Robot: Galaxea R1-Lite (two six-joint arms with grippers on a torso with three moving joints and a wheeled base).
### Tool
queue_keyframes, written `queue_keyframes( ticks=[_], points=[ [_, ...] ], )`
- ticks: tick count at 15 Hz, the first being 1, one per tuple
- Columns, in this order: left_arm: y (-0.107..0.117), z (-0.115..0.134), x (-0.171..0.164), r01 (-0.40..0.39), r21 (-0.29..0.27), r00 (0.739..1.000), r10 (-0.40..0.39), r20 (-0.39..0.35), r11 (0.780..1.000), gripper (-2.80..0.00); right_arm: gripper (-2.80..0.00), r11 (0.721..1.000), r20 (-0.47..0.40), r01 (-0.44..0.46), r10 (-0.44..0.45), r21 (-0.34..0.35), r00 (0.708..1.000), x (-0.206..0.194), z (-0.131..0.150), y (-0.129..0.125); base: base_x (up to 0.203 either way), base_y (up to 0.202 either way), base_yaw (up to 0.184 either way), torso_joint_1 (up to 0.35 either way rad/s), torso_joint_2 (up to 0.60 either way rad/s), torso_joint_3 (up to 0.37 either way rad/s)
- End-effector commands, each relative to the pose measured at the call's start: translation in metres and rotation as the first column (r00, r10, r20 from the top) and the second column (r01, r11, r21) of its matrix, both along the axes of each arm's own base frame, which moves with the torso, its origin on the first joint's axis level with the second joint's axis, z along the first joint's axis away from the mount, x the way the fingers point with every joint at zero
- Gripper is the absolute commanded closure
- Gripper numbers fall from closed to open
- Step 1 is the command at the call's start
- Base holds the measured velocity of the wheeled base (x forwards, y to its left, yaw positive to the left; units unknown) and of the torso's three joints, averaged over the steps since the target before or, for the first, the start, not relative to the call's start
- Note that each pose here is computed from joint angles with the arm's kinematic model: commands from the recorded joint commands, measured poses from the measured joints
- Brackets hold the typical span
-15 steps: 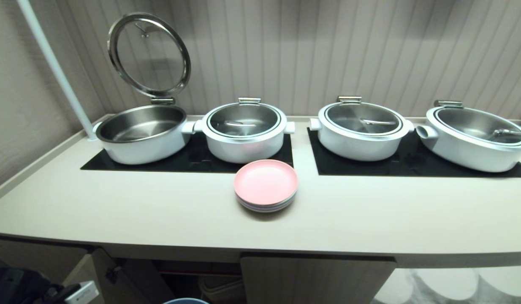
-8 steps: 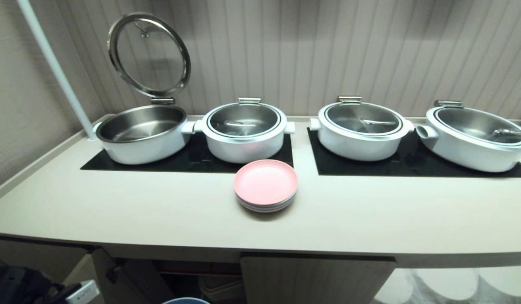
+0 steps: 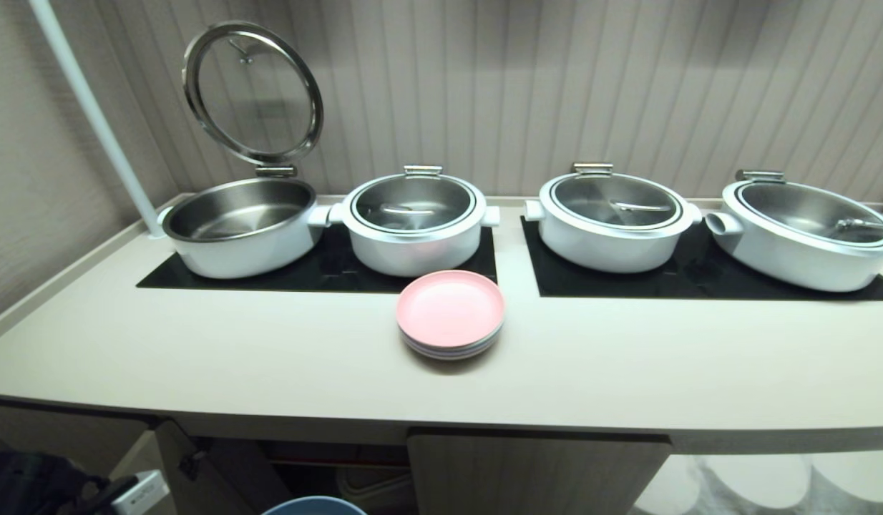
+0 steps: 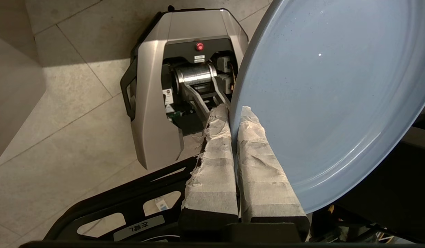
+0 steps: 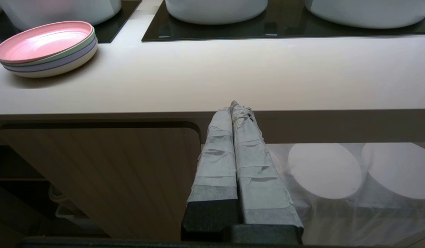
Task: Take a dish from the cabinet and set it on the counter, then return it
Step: Put it back into the cabinet
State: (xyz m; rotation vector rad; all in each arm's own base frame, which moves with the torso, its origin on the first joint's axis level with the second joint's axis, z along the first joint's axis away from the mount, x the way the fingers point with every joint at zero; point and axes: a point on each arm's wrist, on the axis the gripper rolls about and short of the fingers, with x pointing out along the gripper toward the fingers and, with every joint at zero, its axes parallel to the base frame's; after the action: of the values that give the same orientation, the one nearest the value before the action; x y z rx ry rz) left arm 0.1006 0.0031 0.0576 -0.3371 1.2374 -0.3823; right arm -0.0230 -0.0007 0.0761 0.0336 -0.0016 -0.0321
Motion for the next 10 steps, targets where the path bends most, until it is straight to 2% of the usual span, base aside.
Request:
queue_keyframes(
  ticks=[1, 4, 7, 10],
  points=[
    [0.0, -0.0002, 0.0002, 0.001, -0.003, 1.0, -0.001, -0.002, 1.0, 0.0, 0.0, 1.0, 0.0, 0.0, 0.0, 0.0, 1.0, 0.0, 0.0001, 0.0, 0.0, 0.0, 0.0, 0.0, 0.0, 0.0],
    [0.0001, -0.0001, 0.0007, 0.0, -0.003, 1.0, 0.0, -0.002, 1.0, 0.0, 0.0, 1.0, 0.0, -0.001, 0.001, 0.0, 1.0, 0.0, 0.0001, 0.0, 0.0, 0.0, 0.0, 0.0, 0.0, 0.0],
    [0.0006, -0.0037, 0.0043, 0.002, -0.008, 0.999, -0.002, -0.038, 1.0, 0.0, 0.0, 1.0, 0.0, -0.001, 0.001, 0.0, 1.0, 0.0, 0.0001, 0.0, 0.0, 0.0, 0.0, 0.0, 0.0, 0.0],
    [0.0009, -0.0043, 0.0062, 0.001, -0.006, 1.0, -0.001, -0.023, 1.0, 0.0, 0.0, 1.0, 0.0, -0.001, 0.001, 0.0, 1.0, 0.0, 0.0001, 0.0, 0.0, 0.0, 0.0, 0.0, 0.0, 0.0]
  ],
)
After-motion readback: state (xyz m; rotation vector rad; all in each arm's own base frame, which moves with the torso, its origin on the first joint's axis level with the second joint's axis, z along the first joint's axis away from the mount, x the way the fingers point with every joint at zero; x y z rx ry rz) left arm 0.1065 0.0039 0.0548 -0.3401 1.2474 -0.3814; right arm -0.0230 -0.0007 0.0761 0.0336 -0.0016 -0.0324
